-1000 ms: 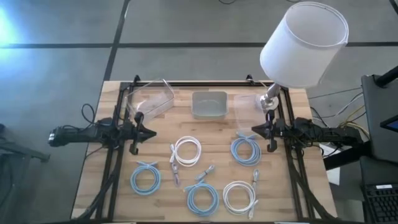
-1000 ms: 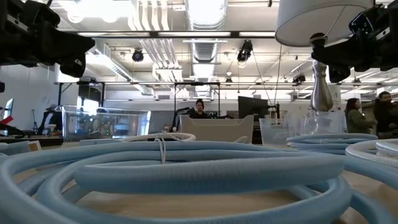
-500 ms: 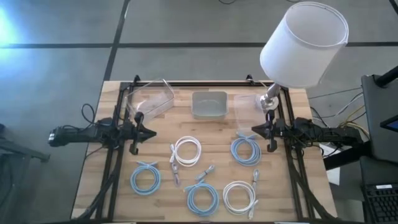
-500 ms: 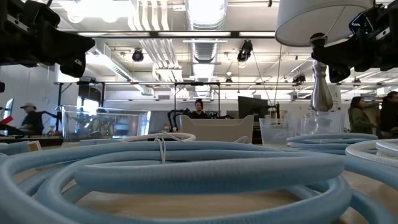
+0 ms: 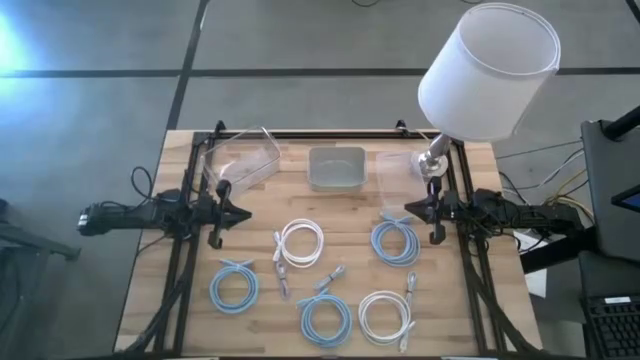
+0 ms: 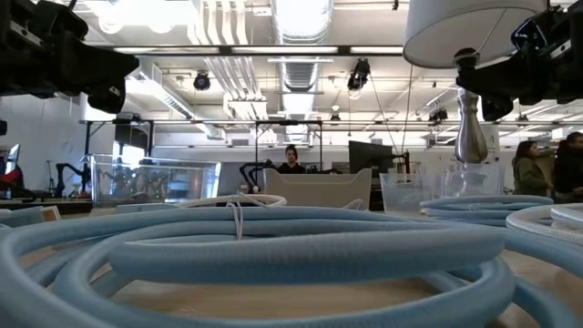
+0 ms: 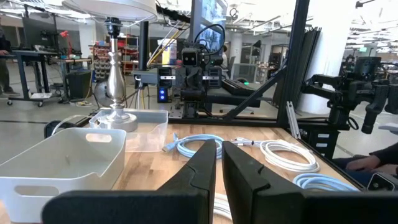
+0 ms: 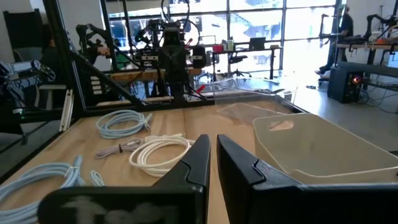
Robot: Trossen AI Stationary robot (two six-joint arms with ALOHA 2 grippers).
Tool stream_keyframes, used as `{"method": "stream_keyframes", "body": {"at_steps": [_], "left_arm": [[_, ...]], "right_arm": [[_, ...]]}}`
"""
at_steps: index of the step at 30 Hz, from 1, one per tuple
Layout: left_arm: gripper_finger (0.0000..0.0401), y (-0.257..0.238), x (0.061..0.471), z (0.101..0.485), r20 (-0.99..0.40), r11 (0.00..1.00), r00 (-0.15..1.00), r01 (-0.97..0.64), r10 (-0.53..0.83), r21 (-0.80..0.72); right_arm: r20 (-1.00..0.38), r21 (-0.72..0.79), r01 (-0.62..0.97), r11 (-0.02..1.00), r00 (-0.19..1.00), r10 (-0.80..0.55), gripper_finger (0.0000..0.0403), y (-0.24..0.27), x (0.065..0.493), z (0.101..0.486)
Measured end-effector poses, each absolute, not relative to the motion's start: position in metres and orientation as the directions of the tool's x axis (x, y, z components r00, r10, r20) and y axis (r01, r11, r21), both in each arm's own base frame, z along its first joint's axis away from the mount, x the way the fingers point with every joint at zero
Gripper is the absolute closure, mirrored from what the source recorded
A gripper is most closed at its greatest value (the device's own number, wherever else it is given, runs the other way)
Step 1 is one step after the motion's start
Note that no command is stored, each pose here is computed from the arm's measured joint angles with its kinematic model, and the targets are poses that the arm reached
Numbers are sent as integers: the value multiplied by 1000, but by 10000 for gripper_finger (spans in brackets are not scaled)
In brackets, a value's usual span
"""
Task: Pick & Place USB Port
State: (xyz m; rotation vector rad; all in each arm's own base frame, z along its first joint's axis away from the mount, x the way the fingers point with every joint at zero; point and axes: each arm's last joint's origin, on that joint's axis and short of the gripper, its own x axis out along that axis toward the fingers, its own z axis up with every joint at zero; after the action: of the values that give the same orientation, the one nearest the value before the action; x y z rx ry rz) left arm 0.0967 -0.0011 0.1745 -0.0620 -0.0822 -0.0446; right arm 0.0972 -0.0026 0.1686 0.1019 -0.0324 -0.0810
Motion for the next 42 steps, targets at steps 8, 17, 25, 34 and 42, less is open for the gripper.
{"method": "stream_keyframes", "body": {"at_steps": [8, 17, 25, 34, 42], "left_arm": [[371, -1, 97, 174, 84, 997, 996, 47, -42, -60], [371, -1, 97, 174, 83, 997, 996, 47, -42, -60], [371, -1, 97, 174, 84, 997, 996, 47, -42, -60], [371, -1, 97, 174, 84, 997, 996, 47, -42, -60], [371, -1, 97, 174, 84, 997, 996, 46, -41, -61]], "right_arm": [[28, 103, 79, 992, 996, -82, 376, -3, 97, 169], [29, 103, 79, 991, 996, -82, 376, -3, 97, 169], [28, 103, 79, 992, 996, -83, 376, -3, 97, 169], [28, 103, 79, 992, 996, -83, 376, -3, 97, 169], [49, 161, 73, 984, 995, -82, 376, -3, 97, 171]]}}
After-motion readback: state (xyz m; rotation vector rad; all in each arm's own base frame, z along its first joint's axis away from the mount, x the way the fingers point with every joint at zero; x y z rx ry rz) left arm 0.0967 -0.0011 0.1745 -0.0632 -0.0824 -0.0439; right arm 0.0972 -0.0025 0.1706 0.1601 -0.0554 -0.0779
